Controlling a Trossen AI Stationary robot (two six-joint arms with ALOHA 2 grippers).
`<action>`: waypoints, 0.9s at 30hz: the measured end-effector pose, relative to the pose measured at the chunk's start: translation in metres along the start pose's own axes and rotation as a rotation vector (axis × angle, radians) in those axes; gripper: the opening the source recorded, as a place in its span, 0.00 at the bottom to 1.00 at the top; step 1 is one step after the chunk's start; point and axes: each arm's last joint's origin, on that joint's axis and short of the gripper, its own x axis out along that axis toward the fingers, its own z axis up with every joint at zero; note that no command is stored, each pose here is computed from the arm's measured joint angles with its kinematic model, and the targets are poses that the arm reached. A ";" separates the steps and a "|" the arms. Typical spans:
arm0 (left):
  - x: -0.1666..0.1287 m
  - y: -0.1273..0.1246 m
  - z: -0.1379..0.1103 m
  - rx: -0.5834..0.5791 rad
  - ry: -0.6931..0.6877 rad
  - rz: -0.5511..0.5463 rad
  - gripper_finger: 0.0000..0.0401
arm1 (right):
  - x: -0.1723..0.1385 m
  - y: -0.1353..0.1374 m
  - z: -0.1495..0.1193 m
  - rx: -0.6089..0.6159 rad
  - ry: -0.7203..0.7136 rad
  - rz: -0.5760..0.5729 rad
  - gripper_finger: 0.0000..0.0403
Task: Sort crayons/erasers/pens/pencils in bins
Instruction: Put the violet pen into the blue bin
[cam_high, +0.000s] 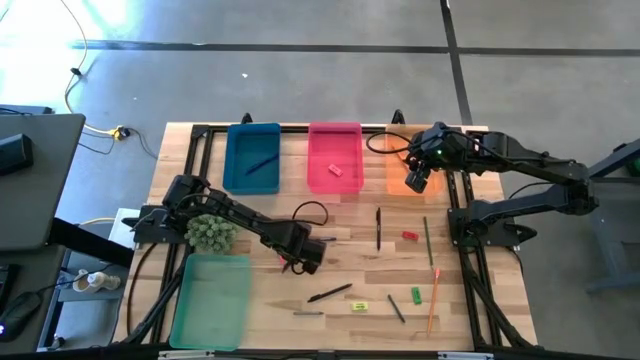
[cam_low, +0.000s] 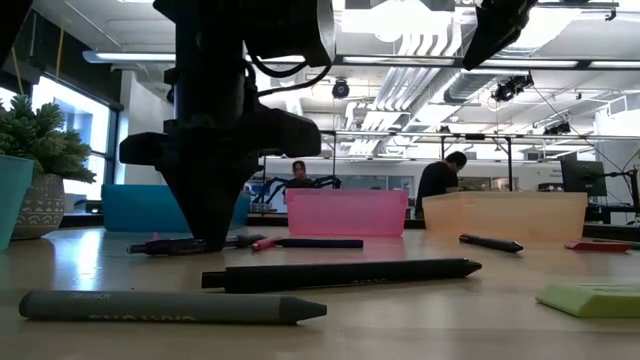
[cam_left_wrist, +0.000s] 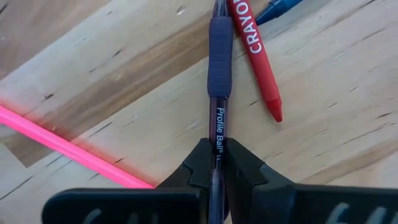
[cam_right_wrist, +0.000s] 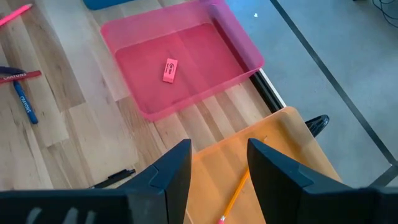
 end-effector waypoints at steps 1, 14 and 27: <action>-0.001 0.000 0.000 0.000 -0.001 -0.002 0.02 | 0.000 0.000 0.000 0.000 0.000 0.000 0.37; -0.055 0.021 0.003 0.007 -0.085 -0.025 0.02 | 0.000 0.000 0.000 0.027 -0.004 0.001 0.37; -0.135 0.121 0.065 -0.071 -0.330 0.183 0.02 | 0.000 0.001 0.001 0.135 -0.012 0.016 0.37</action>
